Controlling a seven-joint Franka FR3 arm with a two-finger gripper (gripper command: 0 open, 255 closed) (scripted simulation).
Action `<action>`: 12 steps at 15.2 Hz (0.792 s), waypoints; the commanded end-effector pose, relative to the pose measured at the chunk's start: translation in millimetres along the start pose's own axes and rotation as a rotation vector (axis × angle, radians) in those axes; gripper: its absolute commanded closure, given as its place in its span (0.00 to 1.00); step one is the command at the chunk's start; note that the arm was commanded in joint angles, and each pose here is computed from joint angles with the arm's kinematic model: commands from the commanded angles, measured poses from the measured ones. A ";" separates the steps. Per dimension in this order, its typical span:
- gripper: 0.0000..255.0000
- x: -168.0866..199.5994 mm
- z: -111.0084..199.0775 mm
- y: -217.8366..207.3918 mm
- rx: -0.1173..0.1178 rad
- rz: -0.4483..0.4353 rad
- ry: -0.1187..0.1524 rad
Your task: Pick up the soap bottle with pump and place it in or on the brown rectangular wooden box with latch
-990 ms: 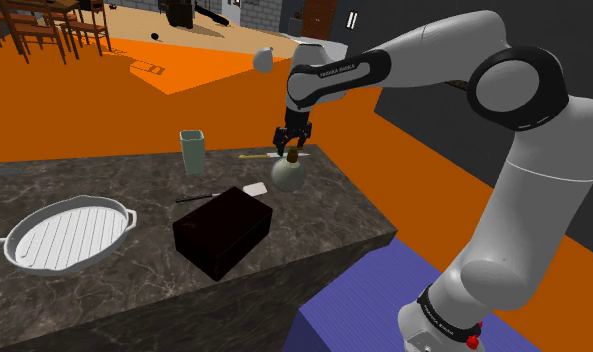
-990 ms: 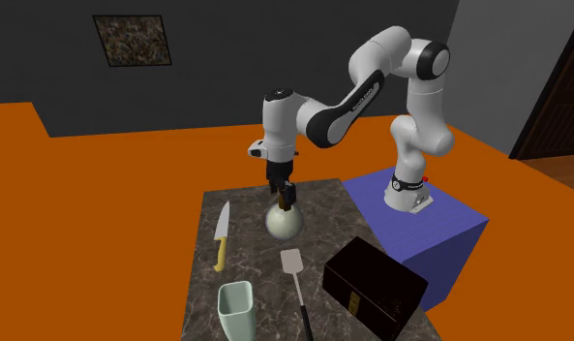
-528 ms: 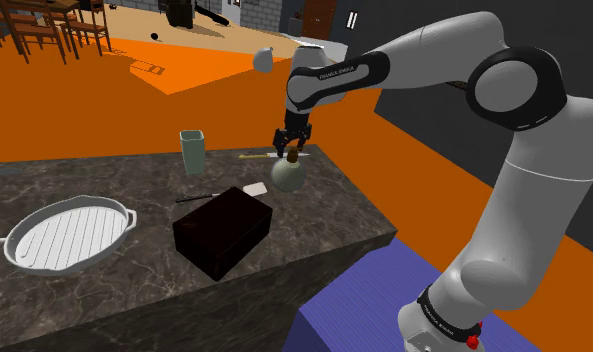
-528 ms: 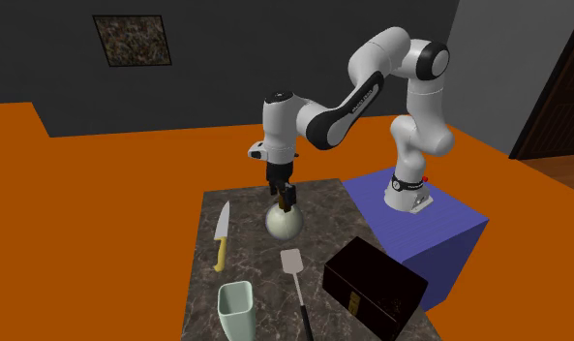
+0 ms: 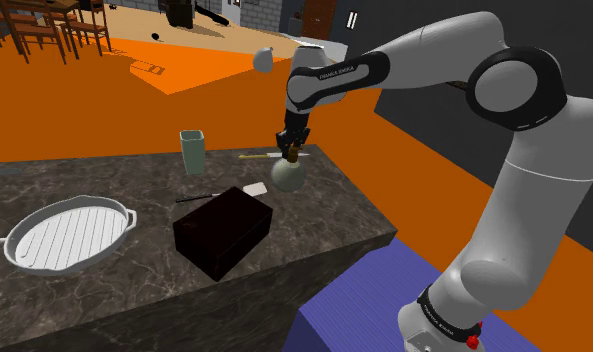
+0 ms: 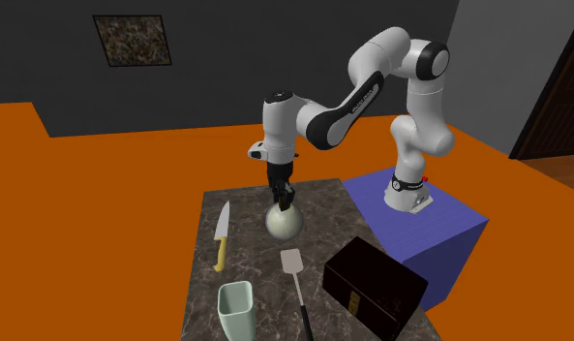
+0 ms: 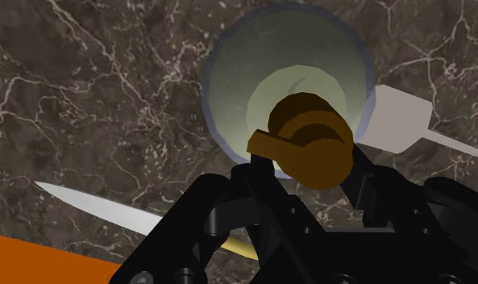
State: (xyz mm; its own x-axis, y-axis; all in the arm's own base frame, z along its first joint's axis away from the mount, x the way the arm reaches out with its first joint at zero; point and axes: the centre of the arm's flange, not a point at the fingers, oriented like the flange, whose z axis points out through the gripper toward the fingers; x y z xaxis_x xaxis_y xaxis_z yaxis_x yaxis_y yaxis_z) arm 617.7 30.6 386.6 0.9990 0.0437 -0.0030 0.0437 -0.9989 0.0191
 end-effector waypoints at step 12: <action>1.00 -0.2 -52.7 1.0 0.000 0.000 0.000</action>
State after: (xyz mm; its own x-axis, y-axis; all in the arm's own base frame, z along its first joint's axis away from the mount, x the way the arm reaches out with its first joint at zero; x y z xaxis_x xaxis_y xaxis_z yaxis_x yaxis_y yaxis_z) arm 617.9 30.5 433.0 0.9990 0.0437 -0.0033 0.0437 -0.9989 0.0191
